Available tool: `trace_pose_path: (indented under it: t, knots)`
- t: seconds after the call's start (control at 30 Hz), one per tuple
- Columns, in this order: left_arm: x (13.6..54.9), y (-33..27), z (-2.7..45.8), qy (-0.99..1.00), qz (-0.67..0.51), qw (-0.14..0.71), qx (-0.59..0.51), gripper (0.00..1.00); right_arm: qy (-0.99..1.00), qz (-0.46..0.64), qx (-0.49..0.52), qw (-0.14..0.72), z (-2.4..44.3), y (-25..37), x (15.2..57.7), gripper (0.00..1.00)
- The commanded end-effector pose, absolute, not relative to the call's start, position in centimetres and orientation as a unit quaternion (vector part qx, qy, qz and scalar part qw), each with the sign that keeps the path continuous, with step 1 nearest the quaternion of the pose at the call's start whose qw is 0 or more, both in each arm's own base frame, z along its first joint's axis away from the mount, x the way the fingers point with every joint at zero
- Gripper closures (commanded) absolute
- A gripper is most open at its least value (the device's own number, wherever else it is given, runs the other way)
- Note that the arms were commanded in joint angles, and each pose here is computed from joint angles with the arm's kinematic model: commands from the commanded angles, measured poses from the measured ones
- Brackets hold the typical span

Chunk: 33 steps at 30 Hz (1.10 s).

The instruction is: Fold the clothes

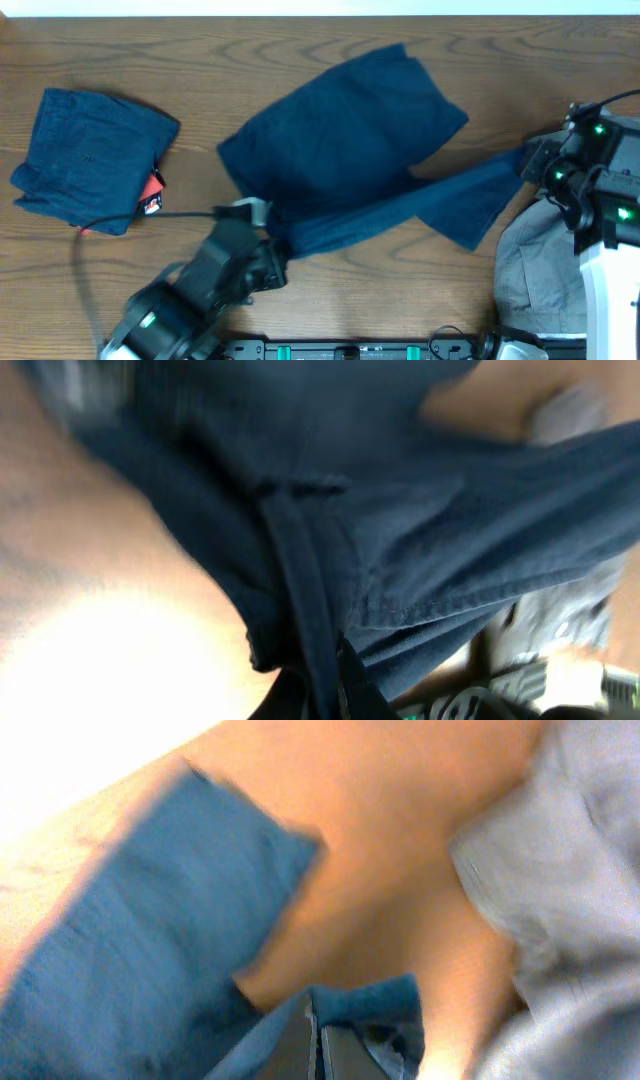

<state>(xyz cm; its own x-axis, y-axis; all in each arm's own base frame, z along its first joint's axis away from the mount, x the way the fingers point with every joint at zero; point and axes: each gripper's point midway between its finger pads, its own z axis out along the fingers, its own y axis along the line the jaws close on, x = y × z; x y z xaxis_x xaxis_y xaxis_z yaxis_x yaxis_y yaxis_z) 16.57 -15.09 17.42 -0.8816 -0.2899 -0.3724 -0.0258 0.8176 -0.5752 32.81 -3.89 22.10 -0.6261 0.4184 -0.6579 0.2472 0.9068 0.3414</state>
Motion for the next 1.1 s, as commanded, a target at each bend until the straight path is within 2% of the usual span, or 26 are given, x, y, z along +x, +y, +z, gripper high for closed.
trace_pose_path:
  t: [0.0, 0.17, 0.33, 0.7, 0.97, 1.03, 1.07]
  knots:
    - [18.8, -9.8, 18.6, 0.907, -0.194, 0.349, -0.132, 0.94, 0.863, 0.103, 0.111, 0.481, 27.7, -2.9, 34.8, 0.99]
    - [20.7, -6.4, 19.1, 0.879, -0.128, 0.403, -0.219, 0.94, 0.836, 0.132, 0.041, 0.531, 29.7, 0.9, 38.2, 0.99]
    - [23.0, -6.2, 17.3, 0.886, -0.101, 0.377, -0.251, 0.94, 0.823, 0.162, -0.011, 0.544, 28.8, 5.2, 41.8, 0.99]
    - [30.1, -2.3, 10.4, 0.909, -0.047, 0.299, -0.285, 0.94, 0.807, 0.192, -0.063, 0.555, 23.5, 11.2, 48.3, 0.99]
    - [34.2, 1.1, 5.1, 0.899, -0.079, 0.264, -0.342, 0.93, 0.792, 0.199, -0.074, 0.572, 19.0, 13.6, 51.8, 0.99]
    - [34.9, 0.9, 4.0, 0.899, -0.09, 0.259, -0.342, 0.9, 0.79, 0.206, -0.076, 0.573, 17.7, 14.5, 52.3, 0.94]
    - [35.3, 0.7, 3.5, 0.899, -0.094, 0.258, -0.341, 0.85, 0.791, 0.21, -0.077, 0.57, 16.8, 15.0, 52.6, 0.85]
